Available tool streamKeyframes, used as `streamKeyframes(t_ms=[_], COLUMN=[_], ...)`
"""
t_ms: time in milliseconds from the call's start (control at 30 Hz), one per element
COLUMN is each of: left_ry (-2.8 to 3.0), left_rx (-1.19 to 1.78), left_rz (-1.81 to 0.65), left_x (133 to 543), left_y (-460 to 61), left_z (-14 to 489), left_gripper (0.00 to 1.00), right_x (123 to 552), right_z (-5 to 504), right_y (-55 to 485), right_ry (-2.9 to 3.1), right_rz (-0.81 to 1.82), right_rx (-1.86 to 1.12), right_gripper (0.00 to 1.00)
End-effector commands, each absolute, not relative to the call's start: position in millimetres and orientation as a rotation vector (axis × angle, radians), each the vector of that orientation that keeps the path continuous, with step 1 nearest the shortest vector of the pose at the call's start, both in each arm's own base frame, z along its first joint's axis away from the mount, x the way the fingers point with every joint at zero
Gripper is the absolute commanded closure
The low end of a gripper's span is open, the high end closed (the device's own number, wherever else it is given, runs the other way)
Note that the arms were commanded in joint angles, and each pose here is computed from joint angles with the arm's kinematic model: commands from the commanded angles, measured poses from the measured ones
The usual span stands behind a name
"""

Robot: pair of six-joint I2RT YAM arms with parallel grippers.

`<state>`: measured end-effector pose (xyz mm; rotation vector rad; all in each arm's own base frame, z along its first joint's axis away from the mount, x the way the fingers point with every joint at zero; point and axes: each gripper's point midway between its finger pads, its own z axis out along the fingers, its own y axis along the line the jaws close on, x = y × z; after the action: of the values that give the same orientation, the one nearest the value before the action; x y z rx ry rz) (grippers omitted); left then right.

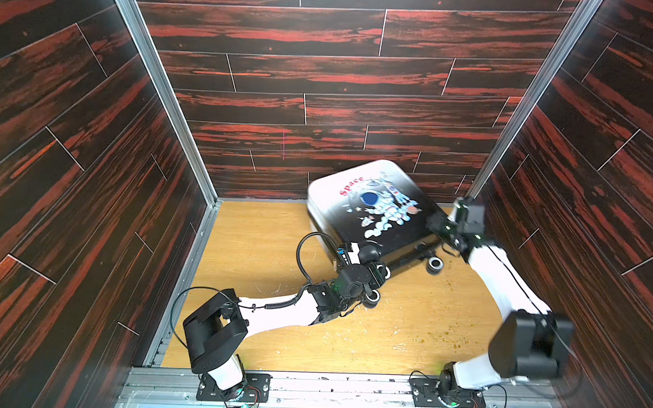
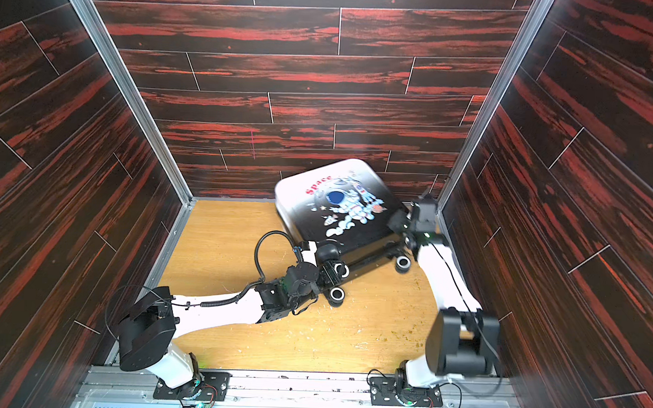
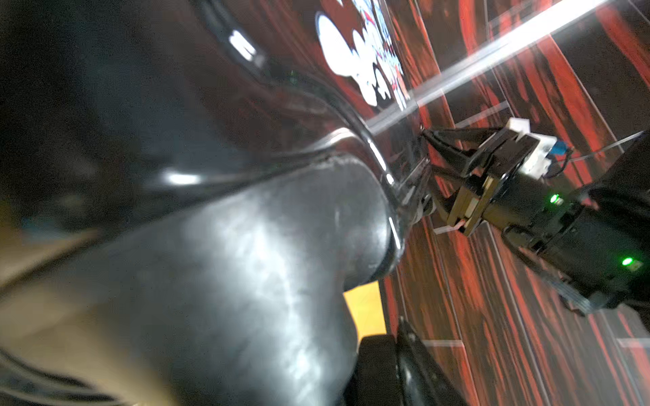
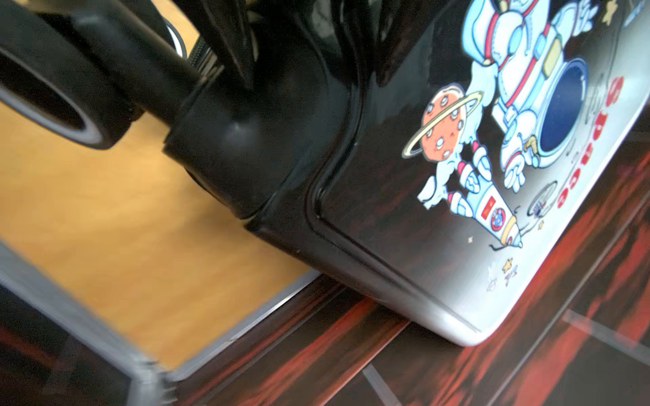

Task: Open the suitcase zippers
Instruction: Adjust the suitcase at the center of the board.

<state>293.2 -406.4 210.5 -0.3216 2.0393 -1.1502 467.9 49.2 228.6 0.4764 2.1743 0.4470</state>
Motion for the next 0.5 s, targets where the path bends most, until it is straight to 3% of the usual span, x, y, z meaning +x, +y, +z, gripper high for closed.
streamKeyframes(t_ms=[0, 200, 333, 400, 433, 467], left_ry=[1.918, 1.874, 1.844, 1.840, 1.837, 1.839], left_rx=[0.358, 0.360, 0.426, 0.457, 0.471, 0.497], left_rz=[-1.372, -1.367, -1.393, -1.382, -1.373, -1.359], left_x=[193, 196, 187, 182, 179, 176], left_y=[-483, -491, -506, -504, -502, -499], left_z=[272, 291, 312, 314, 314, 314], left_gripper=[1.00, 1.00, 0.98, 0.91, 0.83, 0.70], right_x=[419, 378, 374, 369, 361, 354], right_z=[180, 218, 221, 217, 219, 218], right_y=[203, 262, 231, 201, 194, 183], right_ry=[2.448, 2.265, 2.249, 2.252, 2.242, 2.239], right_rz=[0.963, 1.354, 1.087, 0.884, 0.860, 0.809], right_rx=[-0.035, -0.354, -0.284, -0.169, -0.157, -0.119], right_gripper=[0.45, 0.44, 0.46, 0.46, 0.46, 0.46])
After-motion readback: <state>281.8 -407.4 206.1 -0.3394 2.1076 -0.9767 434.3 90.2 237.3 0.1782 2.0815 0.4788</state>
